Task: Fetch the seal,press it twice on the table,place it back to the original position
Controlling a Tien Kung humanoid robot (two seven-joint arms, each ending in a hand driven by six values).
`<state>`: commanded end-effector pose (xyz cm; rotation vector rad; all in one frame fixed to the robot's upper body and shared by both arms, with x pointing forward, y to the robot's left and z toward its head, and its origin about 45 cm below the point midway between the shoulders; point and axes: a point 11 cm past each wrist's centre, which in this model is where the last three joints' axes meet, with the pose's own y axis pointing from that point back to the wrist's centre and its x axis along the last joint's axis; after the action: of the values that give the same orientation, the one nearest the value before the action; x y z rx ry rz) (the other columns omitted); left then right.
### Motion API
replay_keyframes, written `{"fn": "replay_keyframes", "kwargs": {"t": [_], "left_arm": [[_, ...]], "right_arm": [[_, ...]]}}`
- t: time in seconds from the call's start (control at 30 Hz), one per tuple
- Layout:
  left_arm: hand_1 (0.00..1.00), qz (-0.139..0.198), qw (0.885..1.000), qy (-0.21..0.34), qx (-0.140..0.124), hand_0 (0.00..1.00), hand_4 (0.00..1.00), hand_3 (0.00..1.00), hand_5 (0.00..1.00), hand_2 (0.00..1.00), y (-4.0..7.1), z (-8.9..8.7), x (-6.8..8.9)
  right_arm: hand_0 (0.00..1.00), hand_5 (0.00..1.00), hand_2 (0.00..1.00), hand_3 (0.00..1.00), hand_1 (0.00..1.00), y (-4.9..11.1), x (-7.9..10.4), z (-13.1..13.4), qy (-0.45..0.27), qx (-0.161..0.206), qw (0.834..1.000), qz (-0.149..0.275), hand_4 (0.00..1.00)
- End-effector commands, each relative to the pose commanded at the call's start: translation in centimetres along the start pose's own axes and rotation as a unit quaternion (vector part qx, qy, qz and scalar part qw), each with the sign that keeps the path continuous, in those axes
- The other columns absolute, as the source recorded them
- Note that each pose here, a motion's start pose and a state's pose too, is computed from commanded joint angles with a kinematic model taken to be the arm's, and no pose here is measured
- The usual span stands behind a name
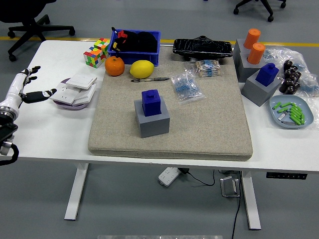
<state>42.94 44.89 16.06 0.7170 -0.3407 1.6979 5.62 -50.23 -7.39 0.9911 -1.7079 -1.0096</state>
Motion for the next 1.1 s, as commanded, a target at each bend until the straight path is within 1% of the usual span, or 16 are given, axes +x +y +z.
{"fn": "replay_keyframes", "kwargs": {"t": [0.07, 0.13, 0.3, 0.57, 0.67, 0.7, 1.1], "left_arm": [[0.867, 0.005, 1.0, -0.002, 0.007, 0.886, 0.862, 0.873, 0.104, 0.856, 0.0, -0.4, 0.4], [0.862, 0.005, 1.0, -0.005, 0.008, 0.886, 0.852, 0.872, 0.103, 0.85, 0.1, -0.5, 0.5], [0.862, 0.004, 1.0, -0.008, 0.005, 0.885, 0.849, 0.869, 0.104, 0.853, 0.1, -0.4, 0.4], [0.864, 0.007, 1.0, -0.01, 0.008, 0.883, 0.846, 0.868, 0.105, 0.854, 0.2, -0.7, 0.6], [0.864, 0.01, 1.0, -0.011, 0.004, 0.883, 0.846, 0.868, 0.105, 0.854, 0.1, -0.5, 0.6], [0.868, 0.011, 1.0, -0.011, 0.002, 0.885, 0.844, 0.869, 0.109, 0.871, 0.1, -0.4, 0.6], [0.869, 0.009, 1.0, -0.001, -0.014, 0.884, 0.839, 0.867, 0.112, 0.873, -0.3, 1.0, 0.3]], "right_arm": [[0.721, 0.516, 0.647, 0.614, 0.681, 0.0, -0.1, 0.1, -0.002, 0.0, 1.0, -0.001, 0.717], [0.721, 0.516, 0.647, 0.614, 0.681, 0.0, -0.1, 0.1, -0.003, 0.0, 1.0, -0.001, 0.717], [0.721, 0.516, 0.647, 0.615, 0.681, 0.0, -0.2, 0.4, -0.004, -0.004, 1.0, -0.003, 0.716], [0.721, 0.516, 0.647, 0.614, 0.681, 0.0, -0.3, 0.0, -0.006, 0.001, 1.0, -0.003, 0.716], [0.721, 0.516, 0.647, 0.614, 0.681, 0.0, -0.3, 0.0, -0.005, 0.0, 1.0, -0.004, 0.716], [0.721, 0.516, 0.647, 0.614, 0.681, 0.0, -0.3, 0.1, -0.005, 0.0, 1.0, -0.004, 0.717], [0.721, 0.516, 0.647, 0.615, 0.681, 0.0, -0.3, -0.3, -0.008, 0.003, 1.0, -0.004, 0.716]]}}
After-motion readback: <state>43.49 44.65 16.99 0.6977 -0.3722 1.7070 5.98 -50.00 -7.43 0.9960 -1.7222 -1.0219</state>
